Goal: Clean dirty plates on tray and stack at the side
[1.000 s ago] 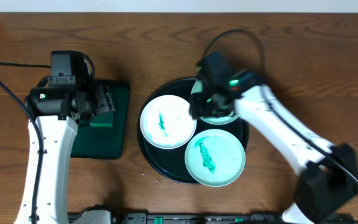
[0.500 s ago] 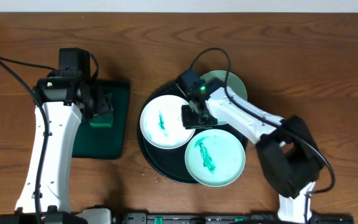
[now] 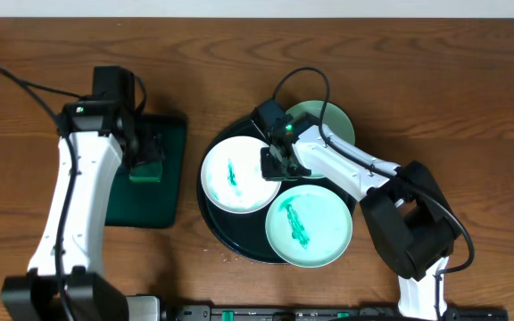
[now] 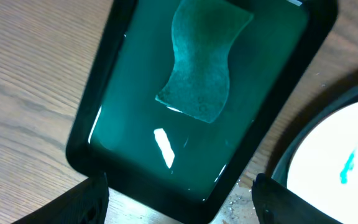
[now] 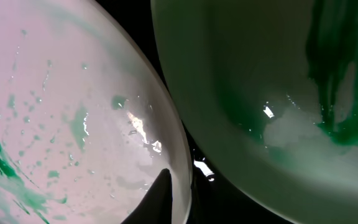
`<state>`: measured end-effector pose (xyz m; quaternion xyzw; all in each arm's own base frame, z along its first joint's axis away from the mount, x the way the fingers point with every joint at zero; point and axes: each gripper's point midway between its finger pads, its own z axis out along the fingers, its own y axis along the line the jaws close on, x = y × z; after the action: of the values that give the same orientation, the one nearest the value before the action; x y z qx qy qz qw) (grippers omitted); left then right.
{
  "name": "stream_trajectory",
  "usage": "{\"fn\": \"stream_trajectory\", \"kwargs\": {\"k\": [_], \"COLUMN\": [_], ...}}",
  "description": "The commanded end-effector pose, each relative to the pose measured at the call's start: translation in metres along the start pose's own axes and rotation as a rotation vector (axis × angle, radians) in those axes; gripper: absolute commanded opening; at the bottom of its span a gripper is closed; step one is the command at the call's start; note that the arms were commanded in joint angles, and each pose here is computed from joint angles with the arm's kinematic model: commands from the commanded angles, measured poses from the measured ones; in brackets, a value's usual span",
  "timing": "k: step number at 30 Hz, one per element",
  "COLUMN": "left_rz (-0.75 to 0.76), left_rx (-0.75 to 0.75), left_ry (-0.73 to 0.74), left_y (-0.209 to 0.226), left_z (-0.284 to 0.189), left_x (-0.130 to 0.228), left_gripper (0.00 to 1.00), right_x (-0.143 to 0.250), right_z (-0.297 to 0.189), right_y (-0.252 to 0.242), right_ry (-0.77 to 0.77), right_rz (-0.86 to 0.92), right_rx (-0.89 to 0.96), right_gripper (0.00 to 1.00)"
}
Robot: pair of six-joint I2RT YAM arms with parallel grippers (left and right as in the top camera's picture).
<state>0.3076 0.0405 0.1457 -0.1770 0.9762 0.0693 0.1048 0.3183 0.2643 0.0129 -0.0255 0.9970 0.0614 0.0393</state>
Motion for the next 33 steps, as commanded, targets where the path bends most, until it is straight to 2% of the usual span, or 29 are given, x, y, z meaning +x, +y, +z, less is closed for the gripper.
{"fn": "stream_trajectory", "kwargs": {"k": [1,10,11,13,17,19,21,22,31,33], "left_rz": [-0.015,-0.018,-0.027,-0.053,-0.092,-0.109,-0.118,-0.121,-0.079,-0.010], "left_rx": [-0.003,-0.024,-0.027,-0.032,-0.039,-0.041,-0.041,-0.042,-0.030,0.012], "left_ry": [0.024,0.083,0.089,0.096,0.097,0.098,0.092,0.089,0.099,0.114], "left_y": [-0.001,0.000,0.002,0.007,0.018,0.023,0.026,0.026,0.020,0.010], "left_z": [0.006,0.029,0.031,0.034,0.036,0.037,0.038,0.039,0.066,0.082], "left_x": [-0.002,-0.002,-0.003,-0.004,-0.006,-0.007,-0.009,-0.010,-0.017,-0.021], "left_gripper": [0.74,0.74,0.74,0.74,0.74,0.74,0.74,0.74,0.73,0.70], "right_x": [0.005,0.006,0.007,0.008,0.007,0.008,0.009,0.009,0.008,0.007], "right_z": [0.011,0.018,0.018,0.018,0.018,0.021,0.020,0.020,0.020,0.019], "right_y": [0.007,0.008,0.008,0.006,0.008,0.011,0.012,0.012,0.013,0.013], "right_ry": [0.017,0.028,0.030,0.036,0.032,0.036,0.043,0.042,0.046,0.050], "right_rz": [-0.007,-0.024,-0.032,-0.033,-0.032,-0.051,-0.059,-0.058,-0.049,-0.057], "right_rx": [0.001,0.000,0.002,0.009,0.003,-0.002,0.000,0.000,-0.015,-0.023], "right_gripper": [0.03,0.01,0.02,0.12,0.18,0.15,0.04,0.01,0.01,0.01]}}
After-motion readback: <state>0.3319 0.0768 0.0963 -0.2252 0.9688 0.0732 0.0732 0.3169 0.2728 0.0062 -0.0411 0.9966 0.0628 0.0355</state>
